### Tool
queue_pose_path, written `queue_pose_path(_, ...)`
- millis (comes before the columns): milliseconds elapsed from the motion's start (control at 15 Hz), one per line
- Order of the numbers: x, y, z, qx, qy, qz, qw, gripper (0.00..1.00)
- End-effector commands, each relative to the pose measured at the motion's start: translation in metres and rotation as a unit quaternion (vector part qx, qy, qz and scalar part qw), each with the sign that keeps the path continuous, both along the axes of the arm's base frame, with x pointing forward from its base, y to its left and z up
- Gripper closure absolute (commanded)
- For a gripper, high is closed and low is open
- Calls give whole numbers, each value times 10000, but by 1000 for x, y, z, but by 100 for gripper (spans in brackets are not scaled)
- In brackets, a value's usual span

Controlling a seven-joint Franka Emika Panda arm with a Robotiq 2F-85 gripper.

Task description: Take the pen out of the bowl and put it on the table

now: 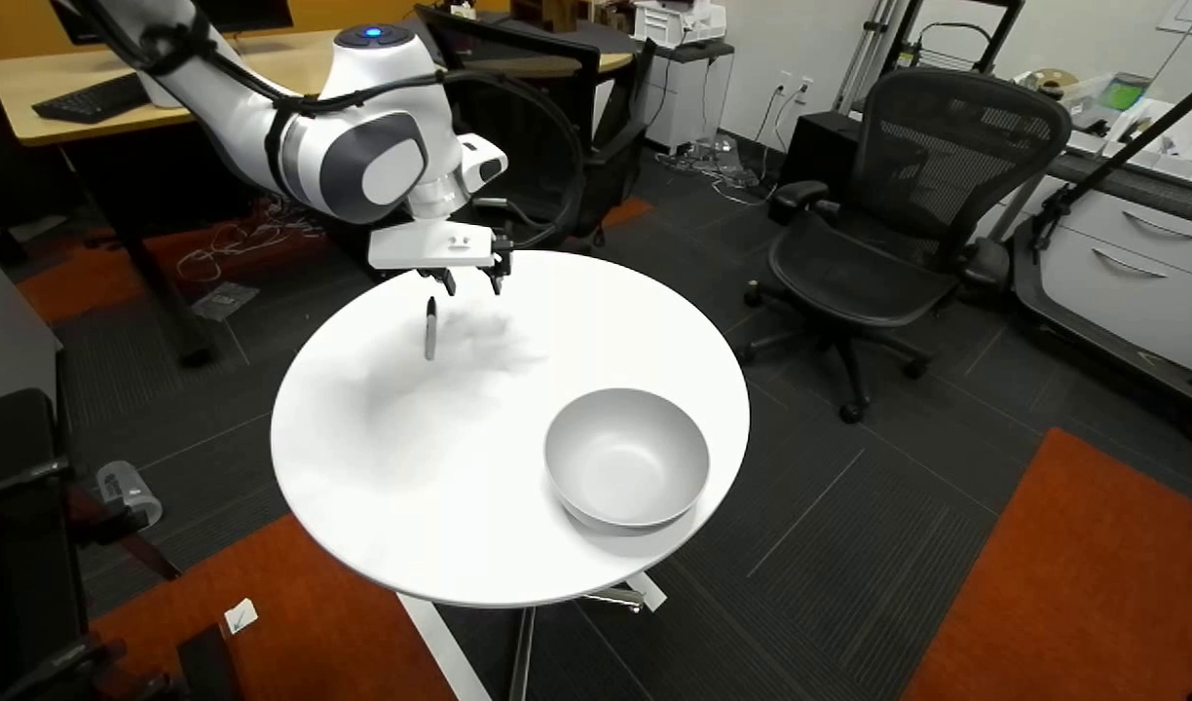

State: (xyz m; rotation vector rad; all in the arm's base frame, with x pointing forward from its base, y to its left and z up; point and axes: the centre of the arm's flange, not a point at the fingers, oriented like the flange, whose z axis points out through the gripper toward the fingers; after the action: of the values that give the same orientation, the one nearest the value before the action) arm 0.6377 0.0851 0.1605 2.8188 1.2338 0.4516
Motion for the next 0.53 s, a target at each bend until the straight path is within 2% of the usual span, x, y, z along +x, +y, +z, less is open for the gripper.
queue_pose_path(0, 8, -2, 3, 131, -6, 90, 9999, 2)
queue_pose_path(467, 8, 5, 4, 227, 5, 150, 9996, 0)
